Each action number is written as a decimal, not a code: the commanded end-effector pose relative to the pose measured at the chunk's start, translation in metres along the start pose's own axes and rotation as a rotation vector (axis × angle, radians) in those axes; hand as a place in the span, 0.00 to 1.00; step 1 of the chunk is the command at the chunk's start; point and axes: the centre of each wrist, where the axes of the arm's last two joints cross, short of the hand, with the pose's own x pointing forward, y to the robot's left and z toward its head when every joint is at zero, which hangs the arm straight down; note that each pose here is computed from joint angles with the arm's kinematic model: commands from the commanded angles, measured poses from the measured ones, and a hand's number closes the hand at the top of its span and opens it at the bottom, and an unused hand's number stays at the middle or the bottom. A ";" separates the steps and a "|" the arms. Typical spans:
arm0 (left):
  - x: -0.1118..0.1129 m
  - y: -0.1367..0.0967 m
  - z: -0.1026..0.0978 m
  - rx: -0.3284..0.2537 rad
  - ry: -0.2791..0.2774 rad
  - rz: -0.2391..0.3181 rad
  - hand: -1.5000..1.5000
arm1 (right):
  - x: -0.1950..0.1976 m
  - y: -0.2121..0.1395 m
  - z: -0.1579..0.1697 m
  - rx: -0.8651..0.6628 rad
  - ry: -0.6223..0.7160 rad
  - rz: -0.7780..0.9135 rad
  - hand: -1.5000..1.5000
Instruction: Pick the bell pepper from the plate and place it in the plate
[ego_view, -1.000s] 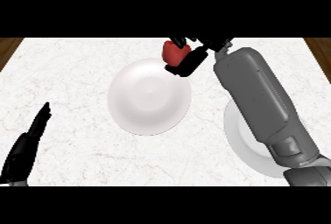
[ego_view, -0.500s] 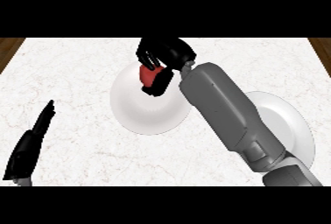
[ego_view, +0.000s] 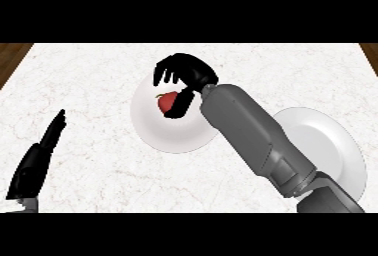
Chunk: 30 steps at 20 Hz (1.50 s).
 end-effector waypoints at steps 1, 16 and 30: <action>0.001 -0.006 -0.004 0.002 -0.011 0.006 0.50 | -0.019 0.019 0.003 -0.025 0.028 -0.032 0.00; 0.002 0.000 0.001 0.008 0.003 0.005 0.50 | -0.076 -0.054 0.028 -0.433 0.010 -0.539 0.00; 0.002 -0.013 0.003 0.001 -0.023 0.011 0.50 | -0.171 -0.135 0.116 -0.487 -0.144 -0.574 0.00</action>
